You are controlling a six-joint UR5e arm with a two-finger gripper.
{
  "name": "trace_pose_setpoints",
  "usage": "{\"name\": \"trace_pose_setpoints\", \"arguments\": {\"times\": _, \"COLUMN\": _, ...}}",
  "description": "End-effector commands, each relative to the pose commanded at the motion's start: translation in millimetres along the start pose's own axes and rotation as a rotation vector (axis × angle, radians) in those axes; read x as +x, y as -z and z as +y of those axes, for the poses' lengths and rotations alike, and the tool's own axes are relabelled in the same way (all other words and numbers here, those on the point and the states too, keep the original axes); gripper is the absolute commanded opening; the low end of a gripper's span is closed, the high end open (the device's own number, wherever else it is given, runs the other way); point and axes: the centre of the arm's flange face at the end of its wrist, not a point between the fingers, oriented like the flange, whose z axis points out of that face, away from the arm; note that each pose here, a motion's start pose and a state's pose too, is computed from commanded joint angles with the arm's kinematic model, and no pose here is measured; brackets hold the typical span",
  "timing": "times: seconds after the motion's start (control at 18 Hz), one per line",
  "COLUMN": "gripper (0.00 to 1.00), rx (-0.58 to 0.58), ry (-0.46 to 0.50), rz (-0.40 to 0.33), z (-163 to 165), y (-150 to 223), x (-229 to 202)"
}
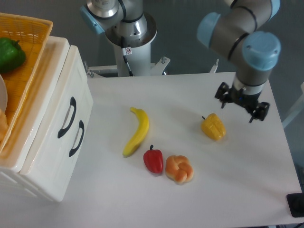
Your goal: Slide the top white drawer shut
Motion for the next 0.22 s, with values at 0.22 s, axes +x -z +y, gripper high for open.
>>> {"name": "trace_pose_setpoints", "arguments": {"times": 0.22, "gripper": 1.00, "rx": 0.048, "ry": 0.018, "rz": 0.001, "z": 8.3, "y": 5.9, "x": 2.6}}
